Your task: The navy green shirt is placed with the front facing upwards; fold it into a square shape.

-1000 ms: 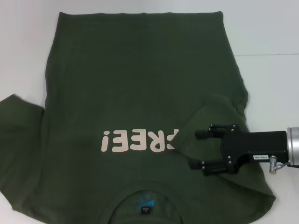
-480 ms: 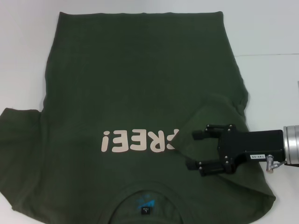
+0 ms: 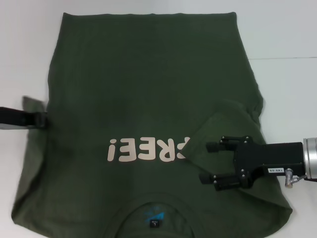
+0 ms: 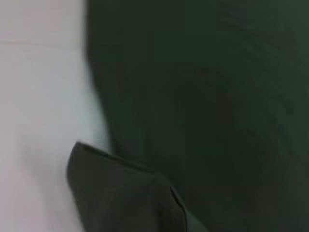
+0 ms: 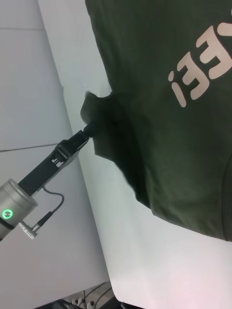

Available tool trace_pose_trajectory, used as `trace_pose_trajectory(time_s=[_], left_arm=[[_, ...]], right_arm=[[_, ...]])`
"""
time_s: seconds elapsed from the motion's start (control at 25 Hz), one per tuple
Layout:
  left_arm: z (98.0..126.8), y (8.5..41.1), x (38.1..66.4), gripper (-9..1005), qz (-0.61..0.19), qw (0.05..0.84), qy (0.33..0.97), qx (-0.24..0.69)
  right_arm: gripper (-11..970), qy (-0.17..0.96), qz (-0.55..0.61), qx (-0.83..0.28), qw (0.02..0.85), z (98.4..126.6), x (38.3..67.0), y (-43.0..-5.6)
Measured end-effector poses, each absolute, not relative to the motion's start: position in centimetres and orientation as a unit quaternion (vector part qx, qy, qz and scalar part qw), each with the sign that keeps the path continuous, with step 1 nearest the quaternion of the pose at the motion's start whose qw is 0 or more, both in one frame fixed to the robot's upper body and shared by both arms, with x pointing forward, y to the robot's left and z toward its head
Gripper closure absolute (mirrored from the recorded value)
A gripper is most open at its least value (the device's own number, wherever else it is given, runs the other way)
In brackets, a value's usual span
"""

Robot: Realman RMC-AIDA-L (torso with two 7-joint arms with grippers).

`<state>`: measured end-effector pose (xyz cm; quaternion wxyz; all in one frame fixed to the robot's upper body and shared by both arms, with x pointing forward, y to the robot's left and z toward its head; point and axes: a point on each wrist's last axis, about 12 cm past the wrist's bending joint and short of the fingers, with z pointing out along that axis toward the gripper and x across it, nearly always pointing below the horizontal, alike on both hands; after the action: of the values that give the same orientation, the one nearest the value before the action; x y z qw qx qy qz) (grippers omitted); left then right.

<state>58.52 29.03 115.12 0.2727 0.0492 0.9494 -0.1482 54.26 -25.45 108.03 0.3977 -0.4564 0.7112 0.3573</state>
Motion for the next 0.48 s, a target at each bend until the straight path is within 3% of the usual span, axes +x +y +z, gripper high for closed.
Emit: trace_pose_trajectory(time_s=[0.48], left_arm=[[113.7, 24.7, 59.3, 949, -0.210, 0.252, 0.941, 0.085]], right_arm=[[59, 0.714, 0.358, -0.454, 0.395, 107.8, 54.0, -25.6]])
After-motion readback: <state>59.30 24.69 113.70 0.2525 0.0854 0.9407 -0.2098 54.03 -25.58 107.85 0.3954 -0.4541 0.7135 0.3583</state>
